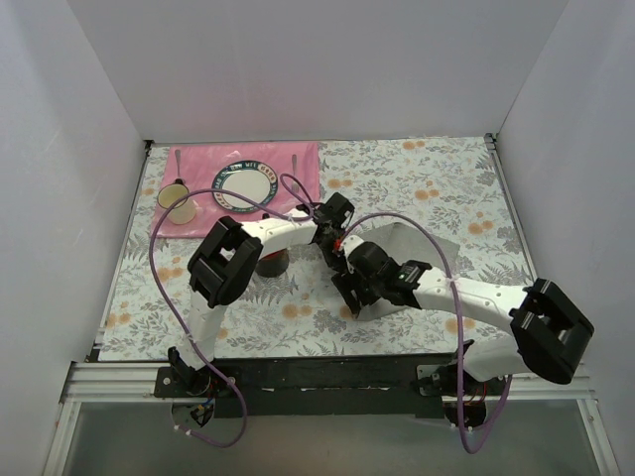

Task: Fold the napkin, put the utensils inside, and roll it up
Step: Roll the napkin with the utensil

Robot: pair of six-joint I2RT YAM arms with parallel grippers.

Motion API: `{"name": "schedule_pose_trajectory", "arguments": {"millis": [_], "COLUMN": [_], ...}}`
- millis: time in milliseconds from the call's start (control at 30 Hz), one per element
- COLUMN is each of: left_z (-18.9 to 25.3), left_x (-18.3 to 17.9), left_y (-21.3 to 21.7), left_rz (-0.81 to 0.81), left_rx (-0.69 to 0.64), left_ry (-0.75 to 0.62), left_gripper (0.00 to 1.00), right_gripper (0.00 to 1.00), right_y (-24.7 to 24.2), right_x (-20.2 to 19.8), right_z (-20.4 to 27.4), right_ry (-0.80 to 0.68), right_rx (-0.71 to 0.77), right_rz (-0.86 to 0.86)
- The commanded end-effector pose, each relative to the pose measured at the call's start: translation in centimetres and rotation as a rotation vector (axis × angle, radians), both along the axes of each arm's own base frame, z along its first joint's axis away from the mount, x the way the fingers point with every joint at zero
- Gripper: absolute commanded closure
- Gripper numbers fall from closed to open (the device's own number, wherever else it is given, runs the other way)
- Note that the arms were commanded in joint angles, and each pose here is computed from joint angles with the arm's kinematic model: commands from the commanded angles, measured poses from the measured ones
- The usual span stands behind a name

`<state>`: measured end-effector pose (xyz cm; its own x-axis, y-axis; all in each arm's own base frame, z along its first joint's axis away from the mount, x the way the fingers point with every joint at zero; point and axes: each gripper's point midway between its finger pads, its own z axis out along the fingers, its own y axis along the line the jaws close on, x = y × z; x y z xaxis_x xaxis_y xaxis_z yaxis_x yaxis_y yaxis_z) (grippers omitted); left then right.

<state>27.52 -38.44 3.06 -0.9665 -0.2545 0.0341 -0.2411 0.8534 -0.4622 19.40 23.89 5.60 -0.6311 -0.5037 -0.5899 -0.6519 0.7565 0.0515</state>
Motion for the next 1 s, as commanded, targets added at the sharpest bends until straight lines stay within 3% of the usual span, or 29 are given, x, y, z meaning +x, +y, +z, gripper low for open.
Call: {"name": "schedule_pose_trajectory", "arguments": {"millis": [0,167,267,333,467,567,600,700,933,967], "left_z": [0.5,0.9,1.0,1.1,0.9,0.8,0.6,0.3,1.2,1.5], "left_x": [-1.6,-1.5,-1.3,-1.3,-1.5,-1.2,-1.1,-0.8,0.9,1.3], "left_y": [1.7,2.2,2.4,2.5,2.5,2.7,2.9,3.1,2.2,2.2], "left_rz": [-0.01,0.0,0.002,0.004,0.003,-0.004,-0.005,-0.017,-0.113,-0.12], "left_rx": [0.028,0.007,0.0,-0.006,-0.008,0.005,0.016,0.04,0.001,-0.002], "left_ry": [0.087,0.104,0.11,0.11,0.125,0.113,0.108,0.092,-0.036,-0.062], "left_gripper": [1.0,1.0,1.0,1.0,1.0,1.0,1.0,1.0,1.0,0.91], "right_gripper": [0.18,0.24,0.33,0.44,0.57,0.76,0.88,0.99,0.99,0.99], "right_y": [0.1,0.5,-0.1,-0.9,-1.6,-1.7,-1.5,-1.0,0.7,0.6], "right_x": [2.0,1.6,1.9,2.1,2.0,1.6,1.5,1.2,-0.1,-0.2], "right_z": [0.5,-0.9,-1.8,-2.4,-3.2,-3.7,-3.7,-4.2,-4.6,-4.7], "right_ry": [-0.178,-0.254,-0.274,-0.287,-0.277,-0.257,-0.25,-0.18,0.072,0.094], "right_rx": [-0.118,-0.228,-0.274,-0.312,-0.342,-0.345,-0.341,-0.298,-0.03,-0.01], "right_rz": [-0.095,-0.123,-0.171,-0.209,-0.236,-0.231,-0.218,-0.188,-0.09,-0.089]}}
